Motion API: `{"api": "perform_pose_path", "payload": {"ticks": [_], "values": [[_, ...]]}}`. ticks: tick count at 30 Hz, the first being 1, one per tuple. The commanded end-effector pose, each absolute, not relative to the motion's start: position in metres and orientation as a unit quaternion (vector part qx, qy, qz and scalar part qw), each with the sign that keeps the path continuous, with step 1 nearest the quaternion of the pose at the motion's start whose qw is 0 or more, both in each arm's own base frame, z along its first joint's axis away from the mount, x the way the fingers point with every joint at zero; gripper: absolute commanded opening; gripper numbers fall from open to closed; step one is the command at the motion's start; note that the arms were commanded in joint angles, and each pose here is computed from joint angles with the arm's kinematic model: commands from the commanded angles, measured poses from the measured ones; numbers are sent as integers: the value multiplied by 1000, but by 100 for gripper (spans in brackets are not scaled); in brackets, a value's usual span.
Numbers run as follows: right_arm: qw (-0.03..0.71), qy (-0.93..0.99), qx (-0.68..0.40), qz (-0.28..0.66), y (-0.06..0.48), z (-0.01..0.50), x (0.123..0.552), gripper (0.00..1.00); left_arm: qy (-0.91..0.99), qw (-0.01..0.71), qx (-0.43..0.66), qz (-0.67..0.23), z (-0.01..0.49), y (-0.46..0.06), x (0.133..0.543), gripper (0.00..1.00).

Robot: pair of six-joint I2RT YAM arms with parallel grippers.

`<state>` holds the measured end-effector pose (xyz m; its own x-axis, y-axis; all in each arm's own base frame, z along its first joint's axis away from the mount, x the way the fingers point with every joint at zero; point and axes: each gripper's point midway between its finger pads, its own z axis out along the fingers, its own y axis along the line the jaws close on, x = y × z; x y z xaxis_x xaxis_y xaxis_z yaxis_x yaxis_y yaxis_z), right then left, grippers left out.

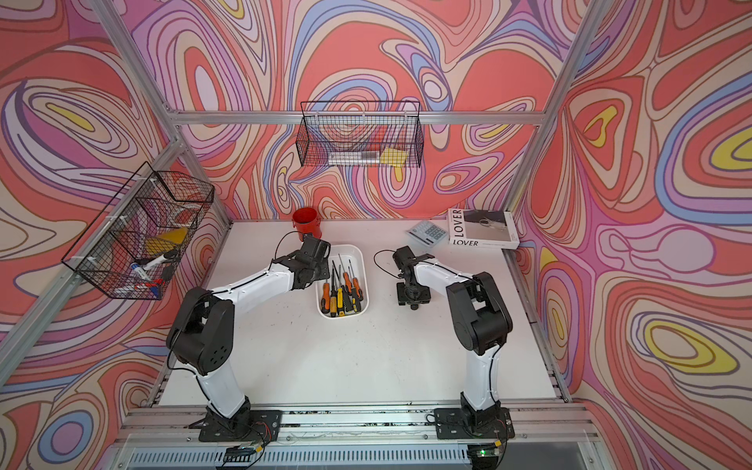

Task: Take out the screwdriver from the storage box
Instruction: Place the screwdriver at the center of the board.

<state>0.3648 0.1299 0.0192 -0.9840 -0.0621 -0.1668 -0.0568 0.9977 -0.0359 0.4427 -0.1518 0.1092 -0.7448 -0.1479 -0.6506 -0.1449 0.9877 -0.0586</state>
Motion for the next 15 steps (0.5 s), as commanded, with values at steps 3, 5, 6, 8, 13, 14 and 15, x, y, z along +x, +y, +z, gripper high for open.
{"api": "perform_pose_path", "payload": {"ticks": [3,5,6,8,13,14,15], "values": [[90,996,-22,-15,128,22,363,69,923,376,-86,-4,132,-147,446,0],[96,995,-20,-15,128,27,364,75,923,376,-85,-5,132,-148,446,0],[100,995,-21,-14,128,30,365,78,923,376,-85,-5,132,-148,446,0],[108,994,-22,-11,129,37,367,84,923,376,-85,-6,133,-148,446,0],[124,992,-23,-12,128,51,370,98,923,375,-85,-9,133,-149,445,0],[127,992,-23,-13,127,54,371,98,923,376,-85,-10,133,-149,445,0],[129,991,-23,-15,126,56,372,98,923,376,-85,-11,133,-149,446,0]]}}
